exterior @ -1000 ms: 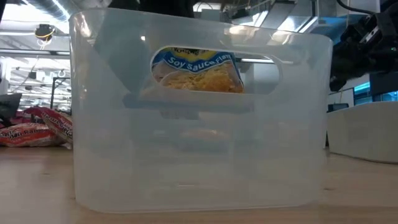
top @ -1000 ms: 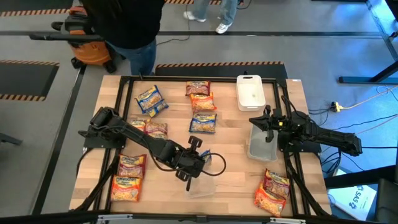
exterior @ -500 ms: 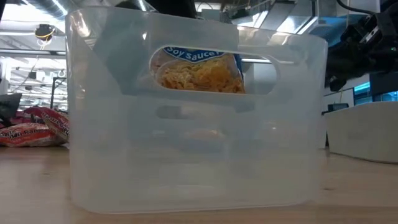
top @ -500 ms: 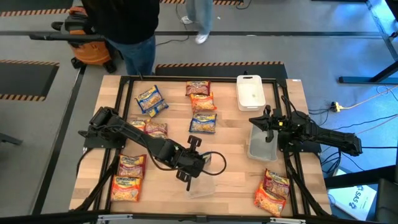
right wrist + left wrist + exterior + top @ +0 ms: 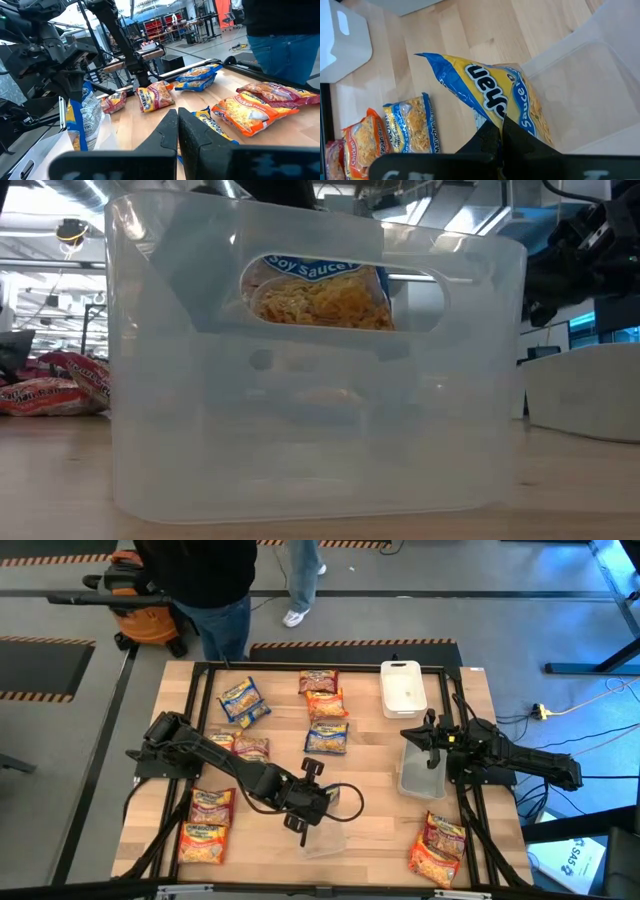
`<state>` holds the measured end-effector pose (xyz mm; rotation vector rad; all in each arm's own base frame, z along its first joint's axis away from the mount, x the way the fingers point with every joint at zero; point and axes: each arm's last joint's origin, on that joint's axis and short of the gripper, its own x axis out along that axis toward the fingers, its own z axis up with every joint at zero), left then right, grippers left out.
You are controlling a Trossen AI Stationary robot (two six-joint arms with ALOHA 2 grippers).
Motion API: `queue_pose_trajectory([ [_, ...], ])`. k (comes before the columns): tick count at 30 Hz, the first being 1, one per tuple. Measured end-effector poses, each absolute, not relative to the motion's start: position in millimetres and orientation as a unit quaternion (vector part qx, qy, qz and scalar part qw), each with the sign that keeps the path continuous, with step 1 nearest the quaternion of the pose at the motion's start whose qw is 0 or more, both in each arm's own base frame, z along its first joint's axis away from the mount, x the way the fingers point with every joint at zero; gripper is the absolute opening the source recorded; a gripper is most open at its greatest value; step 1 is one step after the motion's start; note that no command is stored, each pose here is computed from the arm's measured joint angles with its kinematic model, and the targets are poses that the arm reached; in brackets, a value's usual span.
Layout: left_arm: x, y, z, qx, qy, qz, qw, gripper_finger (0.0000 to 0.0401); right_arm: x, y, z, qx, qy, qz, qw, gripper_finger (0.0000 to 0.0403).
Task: Sort Maruchan noodles
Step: Put the blue noodle pack into the transparent bin
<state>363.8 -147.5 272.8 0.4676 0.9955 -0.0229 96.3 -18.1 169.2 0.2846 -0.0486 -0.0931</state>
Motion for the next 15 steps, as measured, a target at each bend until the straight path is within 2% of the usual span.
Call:
queue_pose_trajectory([
  [15,365.0,-146.1,273.3,0.207,0.470,0.003,0.858,0.0000,96.1,-19.1,171.9,0.137,-0.040,-0.062,0.988,0.0001],
])
